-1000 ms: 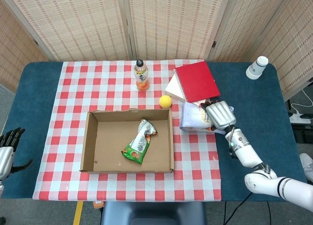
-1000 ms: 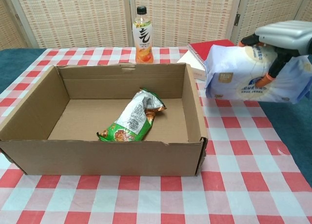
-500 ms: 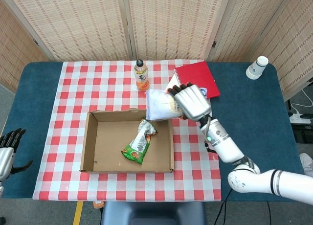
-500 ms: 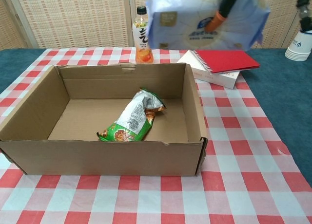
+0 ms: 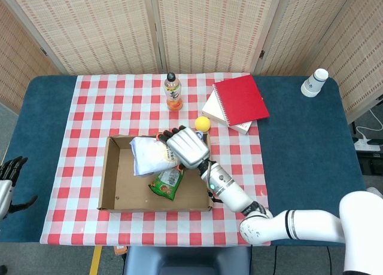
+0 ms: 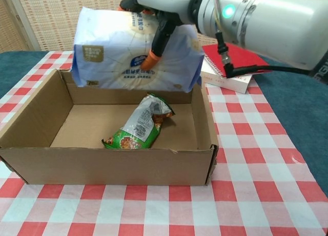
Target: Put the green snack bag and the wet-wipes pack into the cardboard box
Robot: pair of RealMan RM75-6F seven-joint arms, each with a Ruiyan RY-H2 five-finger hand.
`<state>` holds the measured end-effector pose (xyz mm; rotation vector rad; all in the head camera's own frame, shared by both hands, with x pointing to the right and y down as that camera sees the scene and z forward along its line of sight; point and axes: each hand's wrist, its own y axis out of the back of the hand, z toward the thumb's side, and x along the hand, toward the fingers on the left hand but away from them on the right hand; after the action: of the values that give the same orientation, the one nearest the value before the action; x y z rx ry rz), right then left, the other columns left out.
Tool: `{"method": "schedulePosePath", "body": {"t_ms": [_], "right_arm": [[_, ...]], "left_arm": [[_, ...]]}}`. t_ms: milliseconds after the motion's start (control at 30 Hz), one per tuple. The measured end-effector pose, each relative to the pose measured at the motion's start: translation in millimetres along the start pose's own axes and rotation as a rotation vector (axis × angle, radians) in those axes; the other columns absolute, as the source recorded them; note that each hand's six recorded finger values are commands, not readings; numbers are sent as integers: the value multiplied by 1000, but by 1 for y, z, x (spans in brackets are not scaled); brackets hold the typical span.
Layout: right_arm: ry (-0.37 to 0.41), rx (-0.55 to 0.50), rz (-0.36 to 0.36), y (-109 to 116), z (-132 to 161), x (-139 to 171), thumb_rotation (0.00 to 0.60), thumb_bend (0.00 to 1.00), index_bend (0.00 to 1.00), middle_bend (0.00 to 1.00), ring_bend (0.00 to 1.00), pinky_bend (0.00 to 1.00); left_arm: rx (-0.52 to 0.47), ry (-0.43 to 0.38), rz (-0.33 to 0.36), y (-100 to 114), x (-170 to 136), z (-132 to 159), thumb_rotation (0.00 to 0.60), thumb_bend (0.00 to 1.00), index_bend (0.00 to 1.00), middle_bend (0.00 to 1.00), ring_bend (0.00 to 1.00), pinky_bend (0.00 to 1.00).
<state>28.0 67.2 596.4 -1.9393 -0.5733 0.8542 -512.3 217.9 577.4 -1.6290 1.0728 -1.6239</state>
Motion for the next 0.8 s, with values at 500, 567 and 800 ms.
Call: {"method": "schedulePosePath", "body": {"t_ms": [500, 567, 800], "right_arm": [[52, -50, 80, -34, 24, -7, 600, 0, 381, 409, 259, 458], [46, -61, 119, -37, 21, -6, 600, 0, 170, 251, 93, 228], [47, -103, 167, -29, 17, -2, 600, 0, 0, 3, 0, 0]], "left_arm": [[-15, 5, 0, 3, -1, -5, 600, 199, 2, 0, 0, 91], [-16, 8, -2, 3, -1, -6, 600, 198, 3, 0, 0, 91], [-13, 6, 2, 4, -1, -5, 600, 199, 17, 0, 0, 90]]}}
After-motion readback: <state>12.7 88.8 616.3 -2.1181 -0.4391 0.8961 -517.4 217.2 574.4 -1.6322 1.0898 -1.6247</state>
